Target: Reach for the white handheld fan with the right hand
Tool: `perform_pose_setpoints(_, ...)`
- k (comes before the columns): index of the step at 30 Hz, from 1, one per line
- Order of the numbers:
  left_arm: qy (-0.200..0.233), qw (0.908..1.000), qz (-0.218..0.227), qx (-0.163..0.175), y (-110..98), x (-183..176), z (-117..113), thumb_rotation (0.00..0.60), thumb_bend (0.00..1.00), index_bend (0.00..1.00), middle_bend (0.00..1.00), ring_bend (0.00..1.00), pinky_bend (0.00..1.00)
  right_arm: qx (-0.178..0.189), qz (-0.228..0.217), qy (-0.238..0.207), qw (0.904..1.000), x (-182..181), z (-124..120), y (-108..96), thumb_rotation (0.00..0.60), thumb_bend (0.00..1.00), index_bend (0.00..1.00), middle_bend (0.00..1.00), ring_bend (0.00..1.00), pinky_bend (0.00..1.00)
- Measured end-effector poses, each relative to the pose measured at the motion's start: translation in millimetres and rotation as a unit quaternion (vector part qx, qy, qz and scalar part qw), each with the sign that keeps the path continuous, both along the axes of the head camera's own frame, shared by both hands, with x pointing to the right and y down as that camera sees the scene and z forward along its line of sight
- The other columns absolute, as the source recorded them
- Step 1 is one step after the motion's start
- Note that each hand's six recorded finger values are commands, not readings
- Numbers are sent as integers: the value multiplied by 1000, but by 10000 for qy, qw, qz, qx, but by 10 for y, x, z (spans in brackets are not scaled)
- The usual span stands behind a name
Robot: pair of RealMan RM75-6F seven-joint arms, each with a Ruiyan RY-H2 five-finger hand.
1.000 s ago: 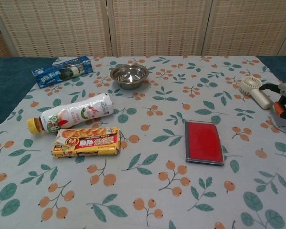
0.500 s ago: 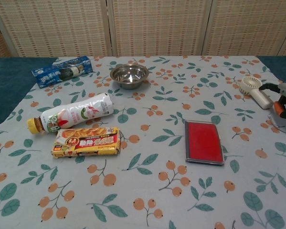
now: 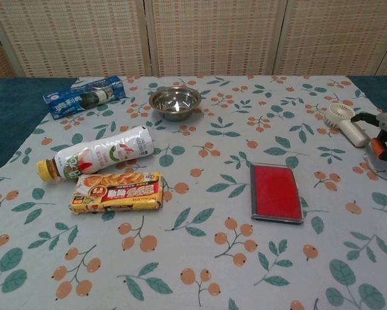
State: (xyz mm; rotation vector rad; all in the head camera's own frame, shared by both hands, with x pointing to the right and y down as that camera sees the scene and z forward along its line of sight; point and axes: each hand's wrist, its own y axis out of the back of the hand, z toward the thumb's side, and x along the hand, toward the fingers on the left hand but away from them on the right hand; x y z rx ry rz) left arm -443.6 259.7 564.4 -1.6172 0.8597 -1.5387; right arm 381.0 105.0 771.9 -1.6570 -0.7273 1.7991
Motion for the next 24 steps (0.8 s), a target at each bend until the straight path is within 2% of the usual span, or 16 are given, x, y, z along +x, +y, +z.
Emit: perform_pose_setpoints(24, 21, 10000, -3, -7, -1, -3, -3, 600, 425, 232, 222, 271, 409, -115, 179, -89, 9997, 54, 59, 34, 600, 703, 63, 771, 651, 690)
